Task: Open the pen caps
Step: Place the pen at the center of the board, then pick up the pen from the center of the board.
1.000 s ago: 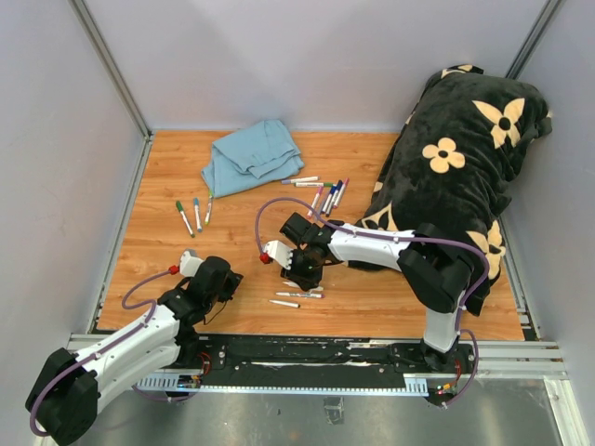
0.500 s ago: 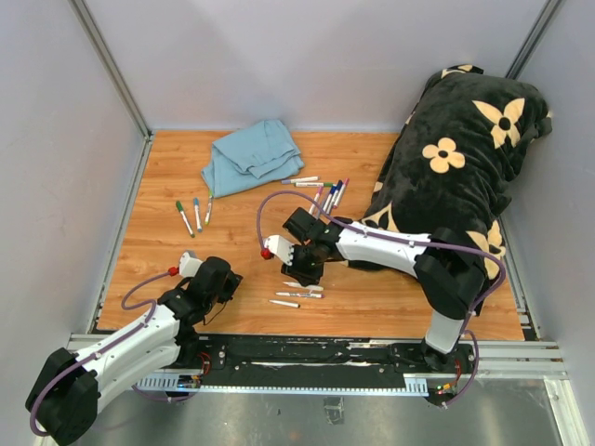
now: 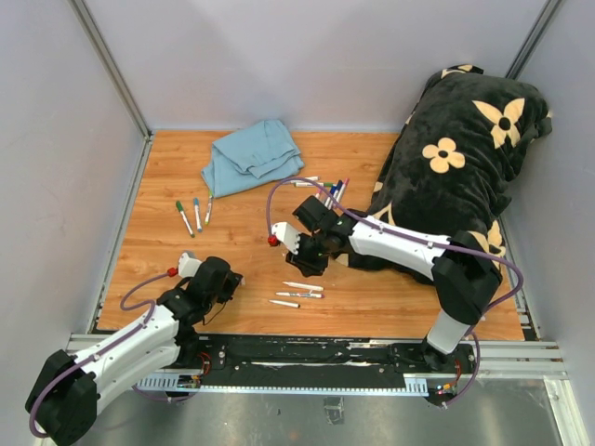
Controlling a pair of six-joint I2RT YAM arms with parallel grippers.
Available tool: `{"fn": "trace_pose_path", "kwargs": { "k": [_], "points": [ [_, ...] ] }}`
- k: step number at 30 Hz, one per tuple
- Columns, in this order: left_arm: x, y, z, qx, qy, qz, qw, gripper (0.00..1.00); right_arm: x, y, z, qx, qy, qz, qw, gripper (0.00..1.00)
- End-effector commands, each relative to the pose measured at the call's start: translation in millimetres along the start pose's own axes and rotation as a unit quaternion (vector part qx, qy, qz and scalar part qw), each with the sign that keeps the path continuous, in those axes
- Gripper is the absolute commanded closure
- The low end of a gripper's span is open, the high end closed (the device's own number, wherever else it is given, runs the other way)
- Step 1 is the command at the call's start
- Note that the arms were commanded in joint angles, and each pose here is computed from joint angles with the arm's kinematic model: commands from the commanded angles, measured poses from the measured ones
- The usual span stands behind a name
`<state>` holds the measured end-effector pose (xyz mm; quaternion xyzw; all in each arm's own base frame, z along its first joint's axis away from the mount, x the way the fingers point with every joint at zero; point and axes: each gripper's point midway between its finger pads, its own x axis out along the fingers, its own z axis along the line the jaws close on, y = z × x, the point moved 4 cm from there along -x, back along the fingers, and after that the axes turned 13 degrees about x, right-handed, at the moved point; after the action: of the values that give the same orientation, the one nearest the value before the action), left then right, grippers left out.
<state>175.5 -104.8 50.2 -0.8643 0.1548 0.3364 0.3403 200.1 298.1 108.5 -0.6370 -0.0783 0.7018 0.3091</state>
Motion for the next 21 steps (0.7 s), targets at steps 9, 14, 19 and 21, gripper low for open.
{"fn": "trace_pose_path", "kwargs": {
  "k": [9, 14, 19, 21],
  "points": [
    [-11.2, -13.7, -13.4, -0.001, 0.02, -0.017, 1.0, 0.63, -30.9, -6.5, -8.2, 0.011, -0.008, -0.043, 0.999, 0.67],
    [-16.6, -18.7, -21.4, 0.015, 0.042, -0.026, 0.999, 0.62, -41.1, -7.6, -12.0, 0.019, -0.012, -0.06, 0.998, 0.67],
    [-19.8, -27.9, -22.3, 0.066, 0.032, -0.046, 0.996, 0.61, -47.5, -7.0, -14.9, 0.026, -0.015, -0.071, 0.997, 0.67],
    [-20.0, -30.3, -22.0, 0.098, 0.025, -0.05, 0.994, 0.62, -49.4, -6.8, -16.1, 0.028, -0.016, -0.074, 0.997, 0.67]
  ]
}}
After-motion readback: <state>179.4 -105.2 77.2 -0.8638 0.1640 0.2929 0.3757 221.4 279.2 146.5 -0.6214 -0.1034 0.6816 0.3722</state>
